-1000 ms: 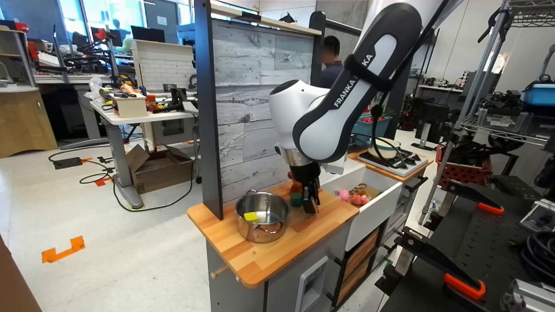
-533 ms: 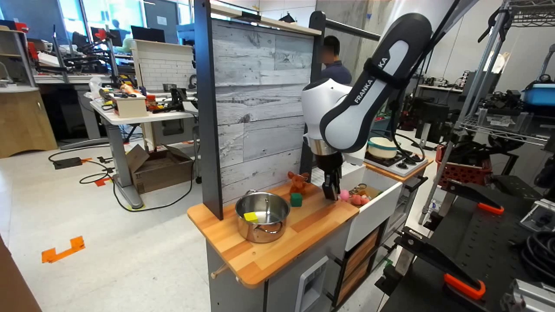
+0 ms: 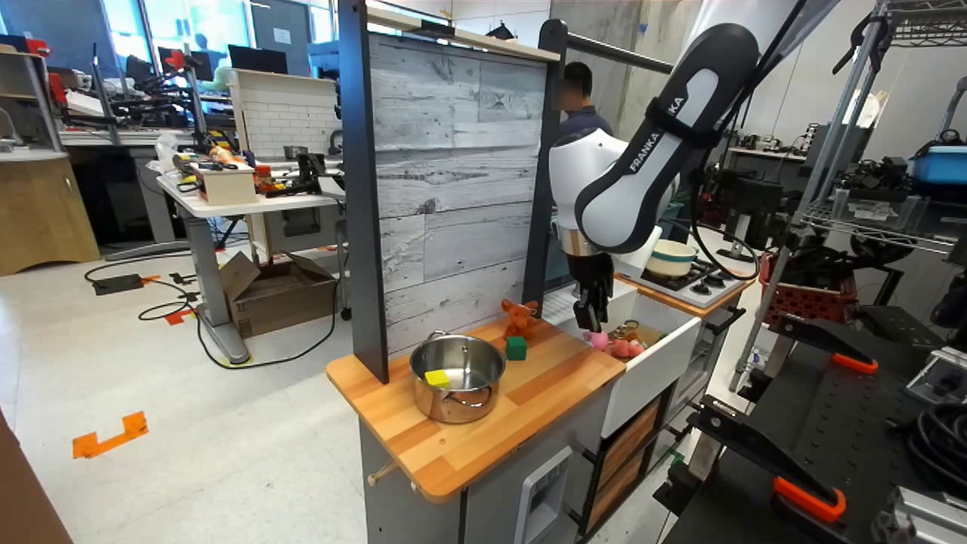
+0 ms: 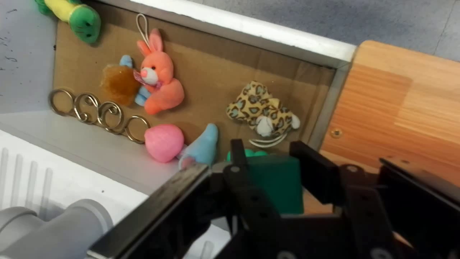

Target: Pick up the green block at the front of the counter and put it in the sink

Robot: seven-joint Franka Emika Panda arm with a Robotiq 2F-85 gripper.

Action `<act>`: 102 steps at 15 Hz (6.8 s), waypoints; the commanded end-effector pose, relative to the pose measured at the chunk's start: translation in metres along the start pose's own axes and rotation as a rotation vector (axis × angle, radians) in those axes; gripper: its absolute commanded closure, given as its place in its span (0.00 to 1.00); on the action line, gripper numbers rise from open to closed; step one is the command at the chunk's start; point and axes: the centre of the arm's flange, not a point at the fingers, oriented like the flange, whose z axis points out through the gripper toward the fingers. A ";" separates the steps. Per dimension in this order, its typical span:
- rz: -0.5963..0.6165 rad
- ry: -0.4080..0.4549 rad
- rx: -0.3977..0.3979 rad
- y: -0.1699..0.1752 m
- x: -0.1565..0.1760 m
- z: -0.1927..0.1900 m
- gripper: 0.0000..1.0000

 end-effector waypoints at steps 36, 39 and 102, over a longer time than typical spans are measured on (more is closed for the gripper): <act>1.102 0.113 -0.536 0.067 0.060 0.030 0.88; 0.918 0.037 -0.457 0.049 0.061 0.034 0.88; -0.325 -0.125 -0.289 0.040 -0.049 0.094 0.22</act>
